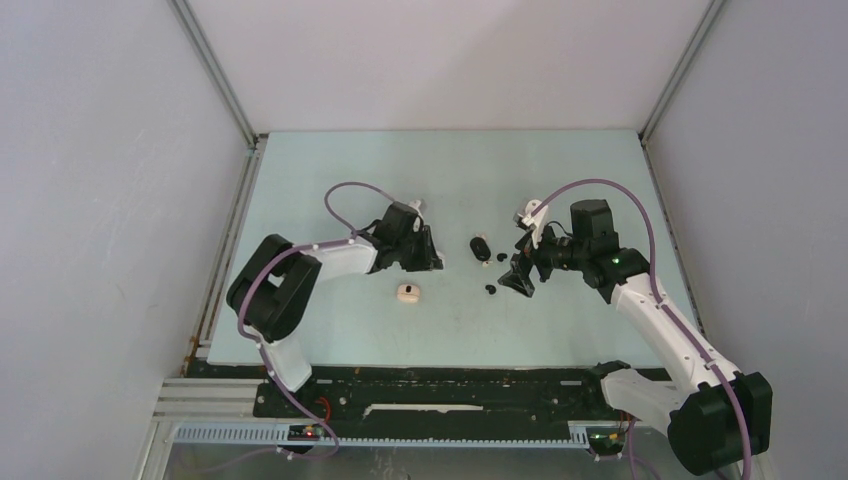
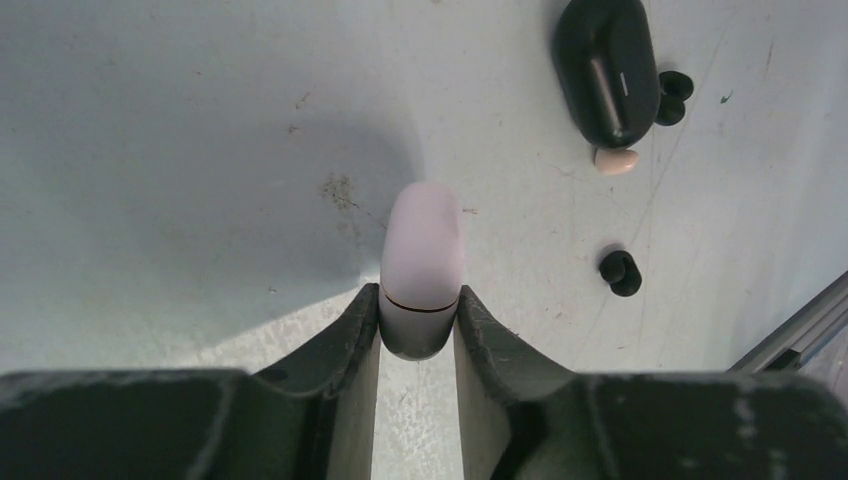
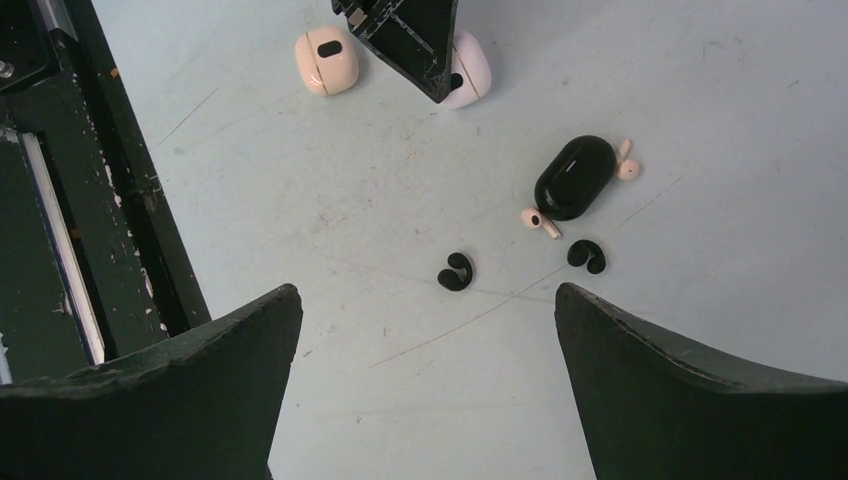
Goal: Insert the wireless bluetooth earbuds into the charging case
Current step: Place the charging case with the earbuds at the center of the board.
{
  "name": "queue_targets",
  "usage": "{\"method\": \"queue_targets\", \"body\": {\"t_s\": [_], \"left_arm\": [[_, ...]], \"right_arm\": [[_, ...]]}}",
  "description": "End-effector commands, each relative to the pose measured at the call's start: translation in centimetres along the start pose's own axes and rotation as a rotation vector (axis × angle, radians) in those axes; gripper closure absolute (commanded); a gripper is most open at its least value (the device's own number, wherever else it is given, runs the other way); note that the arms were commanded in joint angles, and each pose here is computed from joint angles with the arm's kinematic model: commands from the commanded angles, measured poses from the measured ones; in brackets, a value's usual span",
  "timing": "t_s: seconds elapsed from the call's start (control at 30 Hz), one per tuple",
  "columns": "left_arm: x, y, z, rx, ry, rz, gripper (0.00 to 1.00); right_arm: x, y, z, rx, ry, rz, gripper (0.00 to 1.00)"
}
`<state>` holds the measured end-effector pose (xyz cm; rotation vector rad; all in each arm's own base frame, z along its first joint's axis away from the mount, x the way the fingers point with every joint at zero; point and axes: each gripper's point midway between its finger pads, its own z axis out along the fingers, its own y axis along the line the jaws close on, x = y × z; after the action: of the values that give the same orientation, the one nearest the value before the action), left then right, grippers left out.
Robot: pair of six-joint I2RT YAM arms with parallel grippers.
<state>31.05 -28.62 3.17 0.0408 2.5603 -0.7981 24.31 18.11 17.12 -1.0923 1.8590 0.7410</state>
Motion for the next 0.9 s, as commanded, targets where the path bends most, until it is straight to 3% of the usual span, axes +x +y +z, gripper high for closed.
{"method": "queue_targets", "body": {"t_s": [0.0, 0.27, 0.57, 0.87], "left_arm": [[-0.2, 1.2, -0.2, -0.074, 0.015, 0.01, 0.65], [-1.4, 4.9, -2.1, -0.301, -0.032, 0.088, 0.55], [-2.3, 5.5, -5.9, -0.361, -0.117, 0.139, 0.5], [-2.5, 6.6, -9.4, -0.385, -0.335, 0.182, 0.5]], "right_arm": [[-0.4, 0.1, -0.1, -0.006, -0.014, -0.023, 0.01], [-0.3, 0.1, 0.0, -0.01, -0.008, -0.023, 0.01], [0.6, -0.3, 0.4, -0.01, 0.024, -0.003, 0.01], [0.9, 0.7, 1.7, -0.088, 0.017, -0.016, 0.06]]}}
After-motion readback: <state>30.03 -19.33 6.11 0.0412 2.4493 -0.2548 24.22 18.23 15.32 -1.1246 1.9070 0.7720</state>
